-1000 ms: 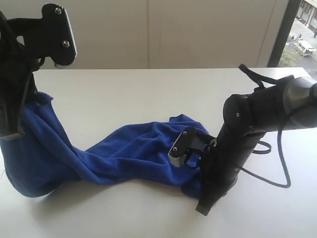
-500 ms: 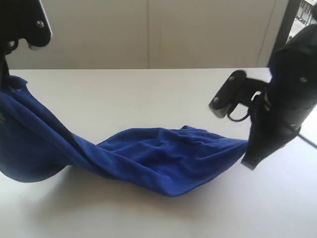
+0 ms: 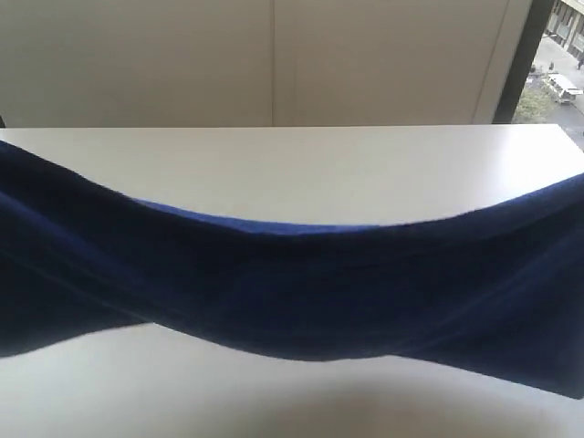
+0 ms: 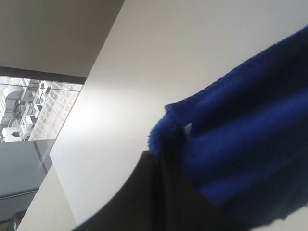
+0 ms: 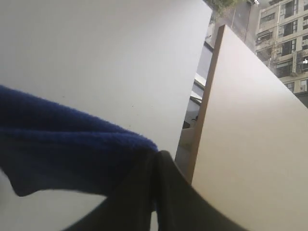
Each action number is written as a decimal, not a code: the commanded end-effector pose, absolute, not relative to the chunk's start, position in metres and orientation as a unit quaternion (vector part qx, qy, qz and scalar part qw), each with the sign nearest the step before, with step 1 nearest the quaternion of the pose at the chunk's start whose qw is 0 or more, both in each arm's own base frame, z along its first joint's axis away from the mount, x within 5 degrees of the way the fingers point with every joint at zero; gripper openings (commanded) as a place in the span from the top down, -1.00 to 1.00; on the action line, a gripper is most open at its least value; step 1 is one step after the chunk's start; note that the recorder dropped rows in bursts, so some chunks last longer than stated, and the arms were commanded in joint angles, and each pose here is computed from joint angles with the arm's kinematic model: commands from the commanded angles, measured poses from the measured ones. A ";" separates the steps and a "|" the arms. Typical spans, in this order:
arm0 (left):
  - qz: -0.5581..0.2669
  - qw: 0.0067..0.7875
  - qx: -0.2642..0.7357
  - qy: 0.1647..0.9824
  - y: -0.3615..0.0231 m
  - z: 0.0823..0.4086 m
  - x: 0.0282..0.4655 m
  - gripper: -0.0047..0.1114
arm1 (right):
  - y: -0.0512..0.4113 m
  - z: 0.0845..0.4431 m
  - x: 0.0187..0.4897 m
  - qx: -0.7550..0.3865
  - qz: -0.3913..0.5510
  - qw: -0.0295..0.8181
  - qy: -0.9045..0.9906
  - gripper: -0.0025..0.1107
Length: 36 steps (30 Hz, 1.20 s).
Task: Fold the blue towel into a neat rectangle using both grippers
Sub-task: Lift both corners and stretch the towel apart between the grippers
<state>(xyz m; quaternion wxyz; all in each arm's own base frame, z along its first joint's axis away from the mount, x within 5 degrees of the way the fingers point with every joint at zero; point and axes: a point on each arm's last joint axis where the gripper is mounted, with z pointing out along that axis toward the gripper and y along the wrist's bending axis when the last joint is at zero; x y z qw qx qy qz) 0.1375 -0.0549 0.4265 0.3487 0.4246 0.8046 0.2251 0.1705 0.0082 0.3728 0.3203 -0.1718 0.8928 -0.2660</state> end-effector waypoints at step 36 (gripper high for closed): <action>0.293 0.368 0.393 0.790 -0.050 0.340 0.149 0.92 | 0.029 0.336 0.222 -0.178 -0.257 0.298 0.902 0.96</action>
